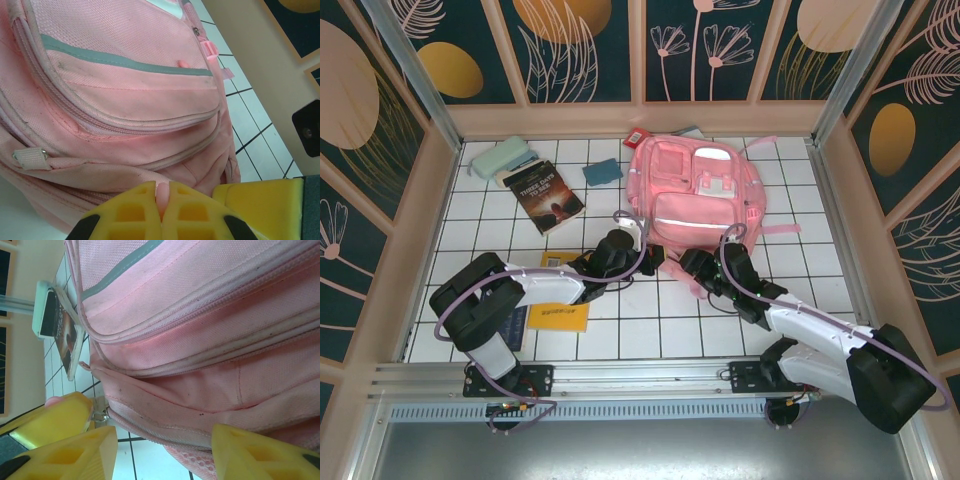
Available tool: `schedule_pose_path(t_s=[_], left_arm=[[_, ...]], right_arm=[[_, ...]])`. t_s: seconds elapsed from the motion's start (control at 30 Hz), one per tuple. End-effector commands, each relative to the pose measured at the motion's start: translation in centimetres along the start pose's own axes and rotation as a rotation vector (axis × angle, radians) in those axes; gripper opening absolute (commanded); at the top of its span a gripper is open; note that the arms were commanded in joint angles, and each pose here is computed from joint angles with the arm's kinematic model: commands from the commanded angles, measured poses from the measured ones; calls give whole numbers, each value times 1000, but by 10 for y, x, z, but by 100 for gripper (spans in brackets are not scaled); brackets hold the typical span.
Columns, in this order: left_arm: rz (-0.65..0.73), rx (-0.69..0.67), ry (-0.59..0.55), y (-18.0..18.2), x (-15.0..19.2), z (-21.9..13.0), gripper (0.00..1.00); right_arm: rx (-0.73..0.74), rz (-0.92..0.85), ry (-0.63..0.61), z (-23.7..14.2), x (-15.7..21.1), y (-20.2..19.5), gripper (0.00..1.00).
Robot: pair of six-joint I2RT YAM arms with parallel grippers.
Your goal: Pack the student bag
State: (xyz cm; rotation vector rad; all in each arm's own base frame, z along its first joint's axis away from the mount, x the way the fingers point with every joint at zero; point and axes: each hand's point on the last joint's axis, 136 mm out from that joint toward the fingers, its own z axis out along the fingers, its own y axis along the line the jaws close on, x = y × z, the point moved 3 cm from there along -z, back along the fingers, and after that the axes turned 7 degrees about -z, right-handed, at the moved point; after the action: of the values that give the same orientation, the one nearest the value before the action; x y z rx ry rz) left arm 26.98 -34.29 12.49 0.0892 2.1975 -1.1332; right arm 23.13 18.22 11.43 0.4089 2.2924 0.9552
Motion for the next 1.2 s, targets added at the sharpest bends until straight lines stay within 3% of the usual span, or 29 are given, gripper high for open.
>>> schedule_pose_path(t_s=[0.0, 0.2, 0.7, 0.8, 1.0, 1.17], left_arm=[[15, 104, -55, -28, -16, 0, 0], [18, 108, -57, -28, -16, -3, 0], [44, 146, -12, -33, -1, -1, 0], [50, 139, -8, -33, 0, 1, 0], [52, 49, -35, -19, -2, -1, 0], [57, -133, -113, 9, -12, -7, 0]], right_arm=[[31, 32, 5, 3, 6, -11, 56], [140, 54, 15, 9, 4, -32, 59], [148, 40, -98, 31, -52, -45, 58], [157, 38, -104, 39, -57, -45, 46], [200, 58, -133, 42, -64, -52, 0], [249, 22, -171, 30, -73, -58, 0]])
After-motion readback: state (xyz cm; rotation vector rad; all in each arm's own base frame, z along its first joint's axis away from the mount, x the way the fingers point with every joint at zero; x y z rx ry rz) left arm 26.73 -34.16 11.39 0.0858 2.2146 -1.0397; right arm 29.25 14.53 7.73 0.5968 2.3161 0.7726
